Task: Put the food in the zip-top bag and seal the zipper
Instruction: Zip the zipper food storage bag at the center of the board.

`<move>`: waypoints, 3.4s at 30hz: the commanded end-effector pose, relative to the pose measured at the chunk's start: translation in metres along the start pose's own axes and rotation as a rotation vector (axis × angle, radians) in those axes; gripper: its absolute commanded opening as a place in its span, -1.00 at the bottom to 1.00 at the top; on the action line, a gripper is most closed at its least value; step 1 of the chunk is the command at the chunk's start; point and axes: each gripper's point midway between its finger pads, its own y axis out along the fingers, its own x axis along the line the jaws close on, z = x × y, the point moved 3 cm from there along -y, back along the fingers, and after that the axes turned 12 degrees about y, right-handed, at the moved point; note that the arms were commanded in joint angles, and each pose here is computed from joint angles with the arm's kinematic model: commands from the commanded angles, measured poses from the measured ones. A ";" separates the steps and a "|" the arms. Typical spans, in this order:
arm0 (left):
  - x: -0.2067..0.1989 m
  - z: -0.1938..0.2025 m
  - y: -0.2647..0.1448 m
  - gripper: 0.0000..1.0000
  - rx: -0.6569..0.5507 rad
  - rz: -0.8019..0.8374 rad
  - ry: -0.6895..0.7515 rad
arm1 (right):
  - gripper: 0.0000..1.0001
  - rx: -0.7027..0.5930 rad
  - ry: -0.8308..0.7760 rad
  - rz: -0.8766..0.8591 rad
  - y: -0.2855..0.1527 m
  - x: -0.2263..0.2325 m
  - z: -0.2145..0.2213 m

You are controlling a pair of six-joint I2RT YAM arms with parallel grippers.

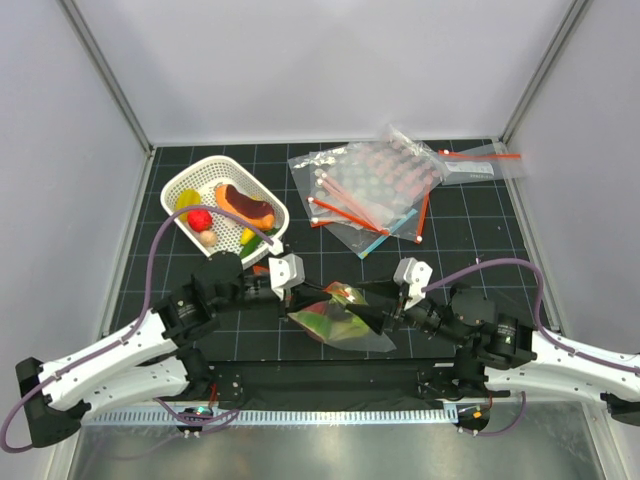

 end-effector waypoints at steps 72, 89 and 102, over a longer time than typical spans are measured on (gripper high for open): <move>-0.019 -0.045 0.013 -0.76 -0.188 0.165 -0.032 | -0.98 -0.025 0.044 -0.205 0.007 0.036 -0.017; -0.019 -0.054 0.004 -0.99 -0.247 0.135 -0.053 | -0.17 -0.021 0.039 -0.190 0.015 0.034 -0.013; -0.004 -0.055 -0.009 -0.99 -0.273 -0.019 -0.032 | -0.65 -0.178 0.092 -0.064 -0.005 0.012 -0.029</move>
